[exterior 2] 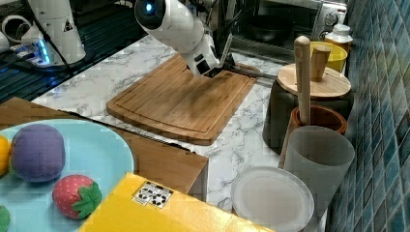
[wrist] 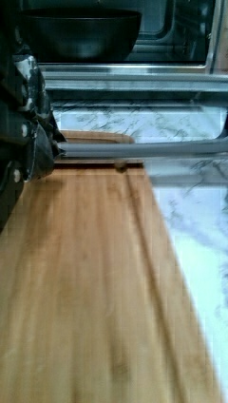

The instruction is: Close the oven.

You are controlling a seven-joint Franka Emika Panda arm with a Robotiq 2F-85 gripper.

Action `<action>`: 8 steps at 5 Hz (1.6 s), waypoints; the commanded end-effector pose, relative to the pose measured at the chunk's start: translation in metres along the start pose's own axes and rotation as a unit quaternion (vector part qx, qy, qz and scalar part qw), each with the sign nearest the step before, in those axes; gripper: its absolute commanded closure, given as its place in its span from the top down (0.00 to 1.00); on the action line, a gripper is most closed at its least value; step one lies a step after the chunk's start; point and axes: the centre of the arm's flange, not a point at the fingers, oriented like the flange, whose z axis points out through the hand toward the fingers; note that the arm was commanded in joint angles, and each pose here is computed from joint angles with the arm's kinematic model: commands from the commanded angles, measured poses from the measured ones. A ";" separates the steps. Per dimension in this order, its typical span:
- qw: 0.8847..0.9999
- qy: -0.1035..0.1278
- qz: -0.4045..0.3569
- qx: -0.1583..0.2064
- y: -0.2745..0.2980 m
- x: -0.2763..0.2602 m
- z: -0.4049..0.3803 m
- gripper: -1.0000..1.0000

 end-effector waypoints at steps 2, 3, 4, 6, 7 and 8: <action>0.996 -0.033 -0.088 -0.005 -0.117 0.066 0.040 0.00; 0.994 -0.052 -0.083 -0.039 -0.116 0.068 0.051 0.00; 0.995 -0.054 -0.077 -0.030 -0.117 0.067 0.046 0.00; 0.990 -0.120 -0.055 -0.043 -0.103 0.060 0.079 0.00; 0.989 -0.132 -0.047 -0.041 -0.100 0.055 0.090 0.00; 0.995 -0.092 -0.045 0.003 -0.116 0.044 0.077 0.00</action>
